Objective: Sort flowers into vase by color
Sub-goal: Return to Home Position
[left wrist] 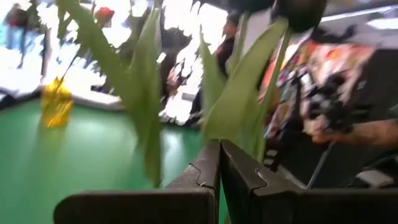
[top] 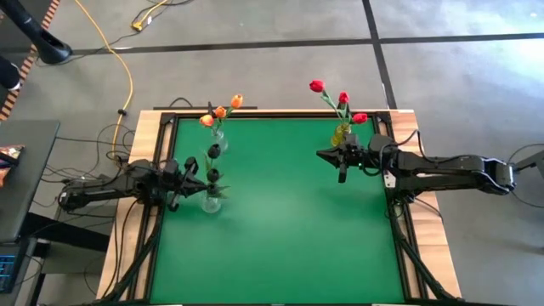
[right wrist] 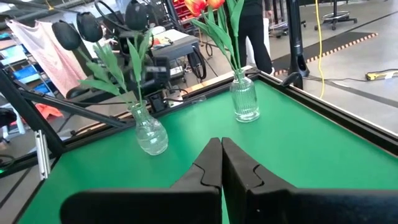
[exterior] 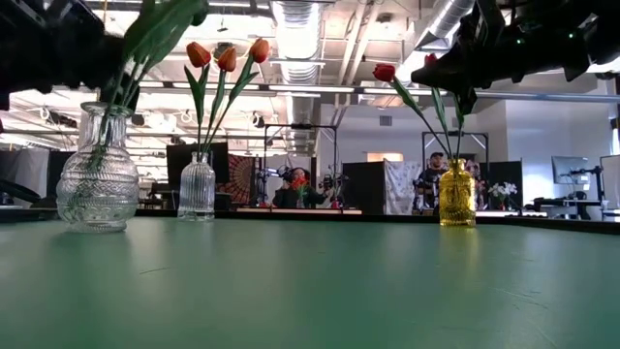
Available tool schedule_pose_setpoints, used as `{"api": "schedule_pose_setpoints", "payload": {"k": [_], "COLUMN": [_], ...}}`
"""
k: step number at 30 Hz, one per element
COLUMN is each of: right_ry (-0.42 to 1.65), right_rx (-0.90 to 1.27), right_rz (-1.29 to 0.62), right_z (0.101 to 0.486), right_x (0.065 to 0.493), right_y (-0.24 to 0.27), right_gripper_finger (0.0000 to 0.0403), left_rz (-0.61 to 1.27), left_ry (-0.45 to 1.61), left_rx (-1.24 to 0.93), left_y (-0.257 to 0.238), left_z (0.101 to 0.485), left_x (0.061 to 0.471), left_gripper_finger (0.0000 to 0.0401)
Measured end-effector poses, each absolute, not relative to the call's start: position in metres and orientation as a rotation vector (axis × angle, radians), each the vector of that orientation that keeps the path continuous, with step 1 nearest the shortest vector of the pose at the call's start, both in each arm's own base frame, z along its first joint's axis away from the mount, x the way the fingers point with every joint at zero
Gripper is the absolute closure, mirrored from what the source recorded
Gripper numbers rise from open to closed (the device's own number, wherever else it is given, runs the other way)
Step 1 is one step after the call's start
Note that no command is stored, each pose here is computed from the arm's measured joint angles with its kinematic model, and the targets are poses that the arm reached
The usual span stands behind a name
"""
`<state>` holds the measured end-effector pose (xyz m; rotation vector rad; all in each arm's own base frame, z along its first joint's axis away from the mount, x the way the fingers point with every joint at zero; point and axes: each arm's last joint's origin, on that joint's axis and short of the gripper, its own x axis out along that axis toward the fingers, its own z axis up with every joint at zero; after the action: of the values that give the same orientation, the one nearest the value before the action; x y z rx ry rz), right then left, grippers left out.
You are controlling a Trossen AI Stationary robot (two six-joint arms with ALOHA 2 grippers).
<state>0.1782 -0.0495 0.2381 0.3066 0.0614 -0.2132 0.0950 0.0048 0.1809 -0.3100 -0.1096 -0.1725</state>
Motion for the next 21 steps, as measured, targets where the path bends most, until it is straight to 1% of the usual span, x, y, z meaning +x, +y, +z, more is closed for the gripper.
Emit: {"api": "schedule_pose_setpoints", "payload": {"k": [3,7,10,15,21], "right_ry": [0.062,0.061,0.061,0.063,0.085], "right_rx": [0.307,0.307,0.306,0.307,0.309], "right_rz": [-0.213,-0.213,-0.213,-0.202,-0.189], "right_z": [0.238,0.238,0.238,0.238,0.236], "right_x": [0.178,0.178,0.178,0.178,0.178], "right_y": [-0.050,-0.050,-0.050,-0.049,-0.049], "right_gripper_finger": [0.0377,0.0377,0.0377,0.0377,0.0377], "left_rz": [-0.212,-0.217,-0.203,-0.134,-0.065], "left_ry": [-0.192,-0.272,-0.240,-0.129,-0.071], "left_rx": [-0.290,-0.231,-0.209,-0.228,-0.230], "left_y": [0.004,0.004,0.004,0.006,0.008], "left_z": [0.189,0.197,0.193,0.182,0.175], "left_x": [0.093,0.091,0.092,0.095,0.096], "left_gripper_finger": [0.0401,0.0401,0.0401,0.0401,0.0401]}}
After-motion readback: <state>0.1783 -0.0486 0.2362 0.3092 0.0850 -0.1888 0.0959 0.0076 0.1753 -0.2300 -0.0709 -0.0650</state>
